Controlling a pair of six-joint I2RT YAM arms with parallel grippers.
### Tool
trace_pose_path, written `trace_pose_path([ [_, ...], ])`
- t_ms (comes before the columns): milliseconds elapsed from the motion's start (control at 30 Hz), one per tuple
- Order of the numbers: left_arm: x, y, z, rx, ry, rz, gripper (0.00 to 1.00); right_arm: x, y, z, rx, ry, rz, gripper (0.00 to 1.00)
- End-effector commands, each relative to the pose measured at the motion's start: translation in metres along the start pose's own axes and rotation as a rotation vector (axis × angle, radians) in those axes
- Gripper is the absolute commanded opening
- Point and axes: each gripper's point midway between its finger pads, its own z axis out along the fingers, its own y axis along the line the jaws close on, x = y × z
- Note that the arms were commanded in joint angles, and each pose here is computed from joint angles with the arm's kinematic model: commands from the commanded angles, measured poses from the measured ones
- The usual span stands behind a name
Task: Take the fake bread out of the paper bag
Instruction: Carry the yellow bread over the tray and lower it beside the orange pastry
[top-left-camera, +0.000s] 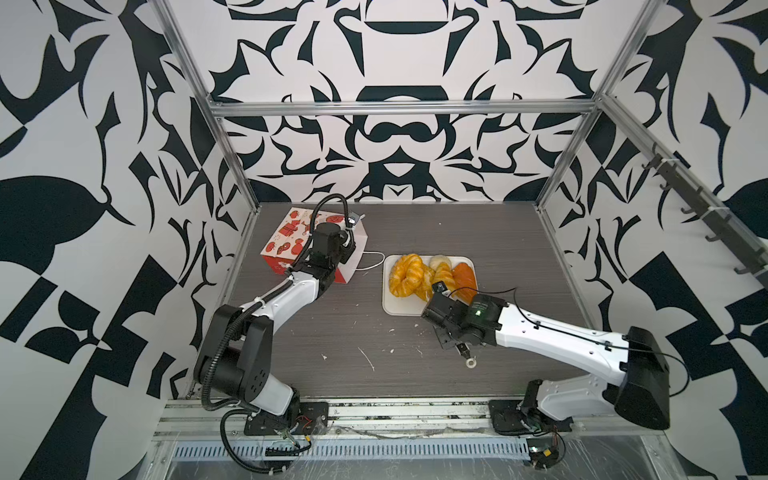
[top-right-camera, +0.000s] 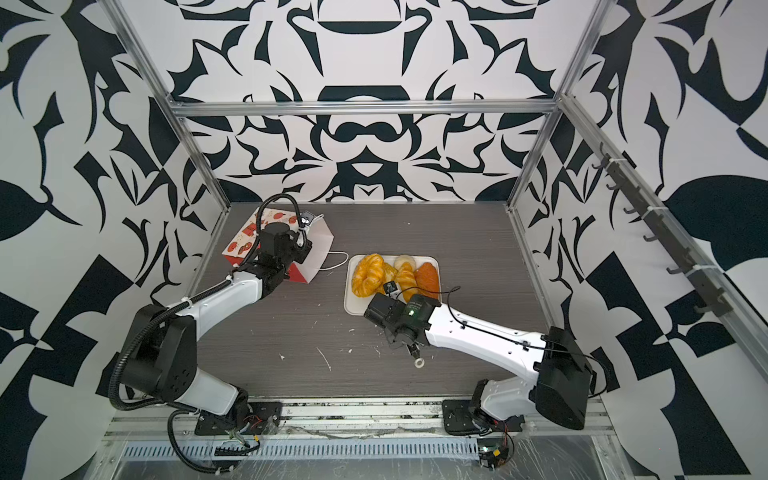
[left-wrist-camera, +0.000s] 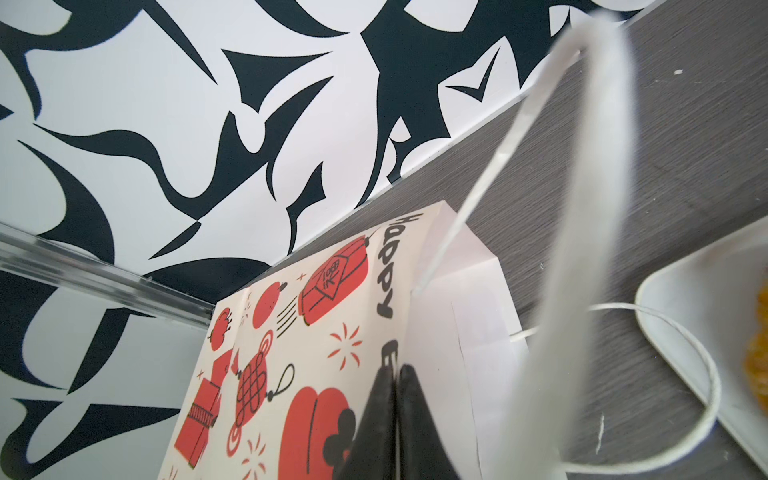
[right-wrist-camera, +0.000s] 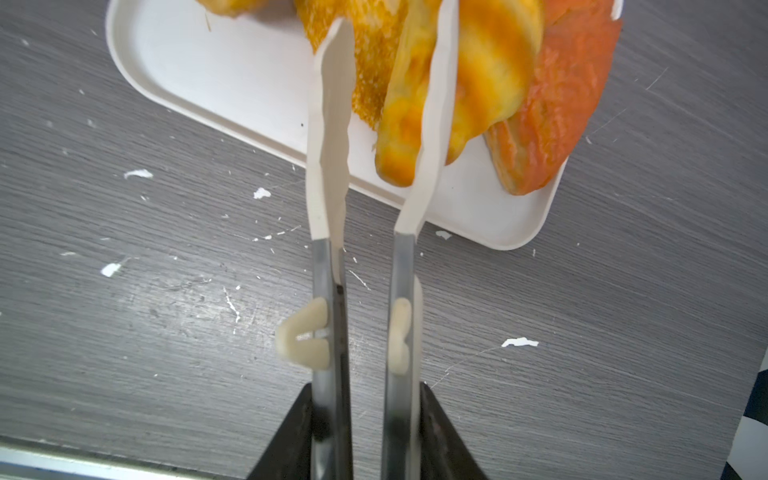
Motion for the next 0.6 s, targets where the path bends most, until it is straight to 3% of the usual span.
trace_pose_path([
  [0,-0.009,0.003,-0.005,-0.001,-0.037,-0.019,0.08,-0.013,-0.006,-0.014,0.002,-0.08,0.044,0.38],
  [567,-0.009,0.003,-0.003,-0.005,-0.034,-0.018,0.08,-0.031,-0.015,-0.035,0.012,-0.168,0.077,0.34],
])
